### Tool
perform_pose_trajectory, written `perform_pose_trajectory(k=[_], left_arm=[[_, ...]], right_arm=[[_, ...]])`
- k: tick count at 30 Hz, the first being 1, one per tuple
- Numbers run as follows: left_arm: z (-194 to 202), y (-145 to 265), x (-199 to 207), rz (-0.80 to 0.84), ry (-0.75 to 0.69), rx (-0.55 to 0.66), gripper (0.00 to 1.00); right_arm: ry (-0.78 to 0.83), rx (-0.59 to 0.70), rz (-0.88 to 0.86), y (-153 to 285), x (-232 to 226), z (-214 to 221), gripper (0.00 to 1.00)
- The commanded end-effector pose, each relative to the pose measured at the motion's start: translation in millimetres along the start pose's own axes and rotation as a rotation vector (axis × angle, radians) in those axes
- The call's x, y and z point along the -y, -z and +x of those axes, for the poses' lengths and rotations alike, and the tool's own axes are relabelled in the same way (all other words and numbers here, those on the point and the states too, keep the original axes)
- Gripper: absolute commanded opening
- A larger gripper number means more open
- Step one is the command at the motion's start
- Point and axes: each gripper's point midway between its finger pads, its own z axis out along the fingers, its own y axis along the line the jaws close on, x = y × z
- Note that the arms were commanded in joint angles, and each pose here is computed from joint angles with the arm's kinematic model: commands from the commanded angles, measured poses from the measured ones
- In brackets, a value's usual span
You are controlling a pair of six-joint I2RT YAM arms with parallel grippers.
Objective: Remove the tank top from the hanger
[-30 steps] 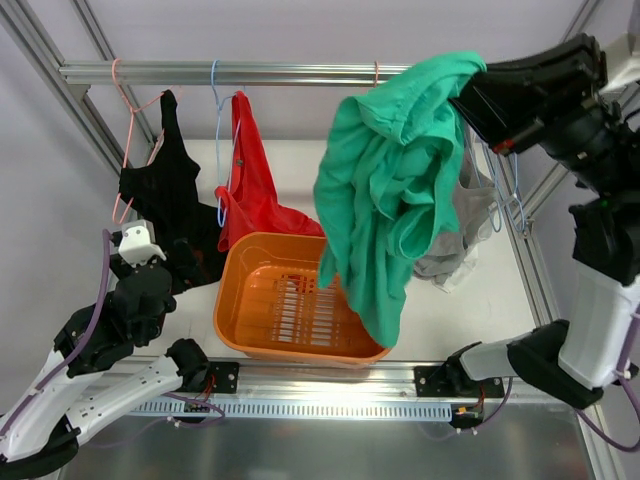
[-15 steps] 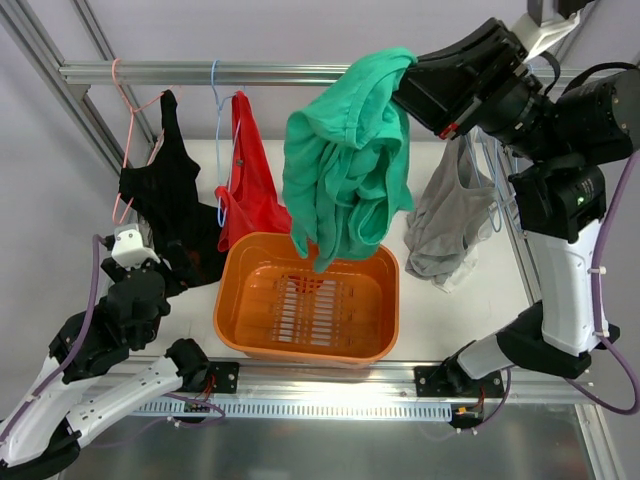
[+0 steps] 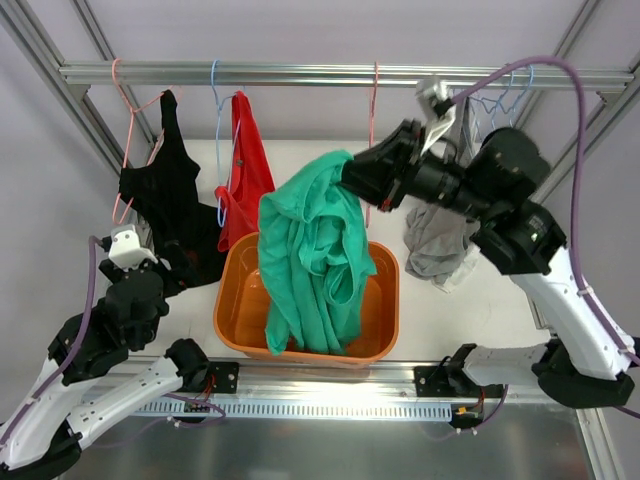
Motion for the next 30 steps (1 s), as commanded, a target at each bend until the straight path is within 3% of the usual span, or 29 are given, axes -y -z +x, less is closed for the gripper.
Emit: perform_pose_trajectory(k=[1, 4, 14, 26, 28, 29, 30], left_arm=[[-5.2, 1.9, -6.9, -0.024, 0.06, 0.028, 0.99], [-8.6, 5.1, -14.6, -0.042, 0.106, 0.052, 0.99], [-12.2, 9.8, -22.8, -0.049, 0.145, 0.081, 0.99], [-12.6, 2.6, -32.1, -0.176, 0.148, 0.063, 0.99], [-10.9, -0.9, -29.1, -0.18, 0.139, 0.044, 0.99], [-8.5, -5.1, -25.9, -0.182, 0.111, 0.023, 0.99], [-6.7, -7.9, -20.6, -0.166, 0.1, 0.007, 0.99]], right_arm=[[0.071, -0.014, 0.227, 14.7, 49.6, 38.3, 0.0], [0.067, -0.115, 0.312, 22.3, 79.1, 91.0, 0.0], [-0.04, -0.342, 0.487, 55.7, 105.3, 232.8, 0.0], [-0.038, -0.555, 0.544, 51.4, 111.3, 332.6, 0.0], [-0.039, -0.556, 0.541, 48.5, 110.7, 333.2, 0.13], [-0.036, -0.557, 0.541, 47.6, 110.2, 332.9, 0.34], [-0.036, -0.554, 0.542, 46.6, 109.7, 331.5, 0.46]])
